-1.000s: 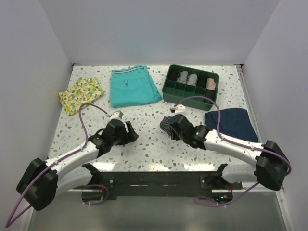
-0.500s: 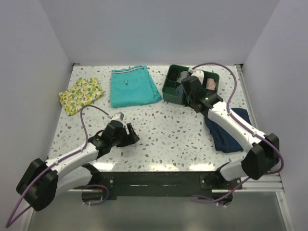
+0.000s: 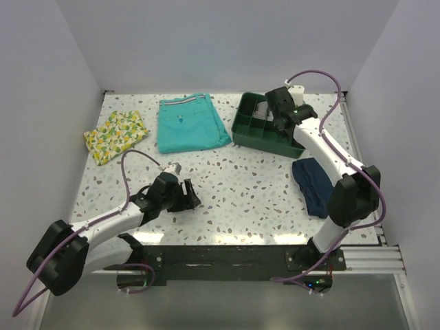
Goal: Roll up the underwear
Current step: Place the underwear in the storage box.
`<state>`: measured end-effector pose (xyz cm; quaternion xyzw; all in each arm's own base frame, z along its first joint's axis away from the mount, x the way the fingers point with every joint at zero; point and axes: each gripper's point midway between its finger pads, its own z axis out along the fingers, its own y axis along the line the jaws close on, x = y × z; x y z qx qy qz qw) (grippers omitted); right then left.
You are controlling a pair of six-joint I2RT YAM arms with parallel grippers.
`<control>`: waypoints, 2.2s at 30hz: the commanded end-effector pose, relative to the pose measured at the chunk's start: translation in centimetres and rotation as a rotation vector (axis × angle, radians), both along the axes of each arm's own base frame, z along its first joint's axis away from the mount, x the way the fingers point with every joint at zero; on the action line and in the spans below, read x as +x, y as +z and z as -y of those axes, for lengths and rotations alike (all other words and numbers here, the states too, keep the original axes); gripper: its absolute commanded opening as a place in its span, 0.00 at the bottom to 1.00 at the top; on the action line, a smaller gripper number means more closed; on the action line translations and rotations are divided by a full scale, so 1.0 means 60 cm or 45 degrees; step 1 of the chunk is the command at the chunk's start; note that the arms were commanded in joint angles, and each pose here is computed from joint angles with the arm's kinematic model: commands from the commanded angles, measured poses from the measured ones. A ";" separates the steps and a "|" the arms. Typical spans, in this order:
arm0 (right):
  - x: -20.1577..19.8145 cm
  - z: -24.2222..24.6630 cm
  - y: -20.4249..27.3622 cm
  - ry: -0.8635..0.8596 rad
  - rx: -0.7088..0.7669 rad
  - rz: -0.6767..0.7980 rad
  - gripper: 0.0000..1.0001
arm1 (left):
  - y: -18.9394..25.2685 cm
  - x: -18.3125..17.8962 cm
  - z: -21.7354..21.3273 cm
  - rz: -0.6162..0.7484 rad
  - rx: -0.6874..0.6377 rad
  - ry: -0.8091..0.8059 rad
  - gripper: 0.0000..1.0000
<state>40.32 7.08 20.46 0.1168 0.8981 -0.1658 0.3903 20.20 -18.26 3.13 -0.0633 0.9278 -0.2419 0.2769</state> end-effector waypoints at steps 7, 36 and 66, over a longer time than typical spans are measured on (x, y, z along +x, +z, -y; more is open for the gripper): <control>0.033 0.036 -0.015 -0.123 -0.132 -0.082 0.00 | 0.000 0.010 0.026 0.021 -0.046 -0.097 0.74; 0.100 0.025 -0.149 -0.106 -0.230 -0.250 0.00 | -0.001 0.028 0.030 0.027 -0.030 -0.120 0.74; 0.099 0.007 -0.205 -0.001 0.019 -0.251 0.44 | -0.015 0.026 0.012 -0.016 0.029 -0.094 0.74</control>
